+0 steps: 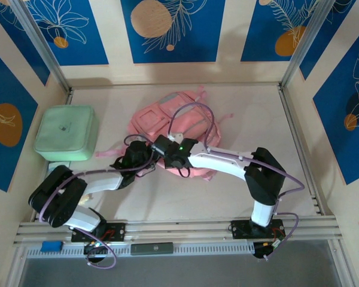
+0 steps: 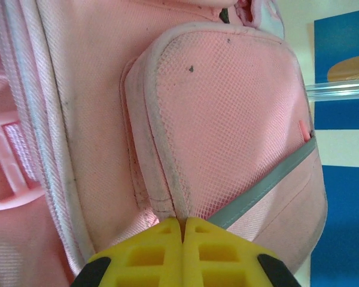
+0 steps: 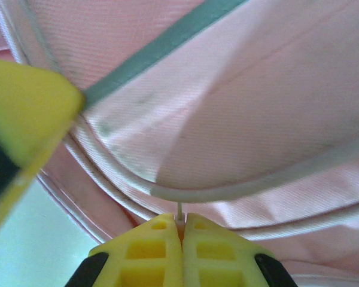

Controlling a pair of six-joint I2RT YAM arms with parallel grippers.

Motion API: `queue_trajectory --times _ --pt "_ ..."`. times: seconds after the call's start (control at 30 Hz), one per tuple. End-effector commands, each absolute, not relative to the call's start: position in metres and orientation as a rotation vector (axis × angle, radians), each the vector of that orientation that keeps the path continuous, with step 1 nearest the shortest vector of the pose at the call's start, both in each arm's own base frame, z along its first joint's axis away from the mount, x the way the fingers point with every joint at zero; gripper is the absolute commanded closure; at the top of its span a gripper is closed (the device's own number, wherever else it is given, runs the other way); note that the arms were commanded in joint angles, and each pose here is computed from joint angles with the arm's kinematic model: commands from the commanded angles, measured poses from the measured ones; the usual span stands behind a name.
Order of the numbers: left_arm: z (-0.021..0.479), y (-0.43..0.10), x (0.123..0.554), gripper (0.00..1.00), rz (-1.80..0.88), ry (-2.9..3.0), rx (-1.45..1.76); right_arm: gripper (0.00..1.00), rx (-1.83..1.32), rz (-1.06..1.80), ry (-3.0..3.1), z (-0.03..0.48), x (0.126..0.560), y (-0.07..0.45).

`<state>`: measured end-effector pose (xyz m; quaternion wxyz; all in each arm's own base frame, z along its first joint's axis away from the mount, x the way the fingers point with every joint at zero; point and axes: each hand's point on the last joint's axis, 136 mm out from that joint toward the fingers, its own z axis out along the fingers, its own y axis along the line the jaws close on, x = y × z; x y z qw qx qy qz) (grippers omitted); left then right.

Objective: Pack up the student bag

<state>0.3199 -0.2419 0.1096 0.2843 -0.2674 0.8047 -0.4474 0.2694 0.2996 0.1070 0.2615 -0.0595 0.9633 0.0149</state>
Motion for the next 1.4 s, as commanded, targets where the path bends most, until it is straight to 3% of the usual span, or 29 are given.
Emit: queue_trajectory --times 0.0,0.27,0.47,0.6,0.9,1.37 --pt "0.086 -0.198 0.324 1.0 -0.895 2.28 -0.717 1.0 -0.163 -0.082 2.58 0.122 0.279 0.253" --pt "0.104 -0.172 0.34 1.0 -0.846 2.318 -0.596 1.0 -0.122 -0.048 2.613 0.122 0.308 0.21" --pt "0.135 -0.199 0.334 0.99 -0.996 2.27 -0.538 1.0 -0.232 0.001 2.589 0.13 0.296 0.233" --pt "0.145 -0.237 0.314 0.71 -1.107 2.229 -0.572 1.0 -0.196 0.062 2.624 0.123 0.291 0.236" --pt "0.143 -0.302 0.303 0.53 -1.284 2.14 -0.77 1.0 -0.164 0.089 2.617 0.123 0.294 0.23" --pt "0.121 -0.346 0.318 0.56 -1.233 2.124 -0.954 1.0 -0.148 0.146 2.612 0.115 0.296 0.234"
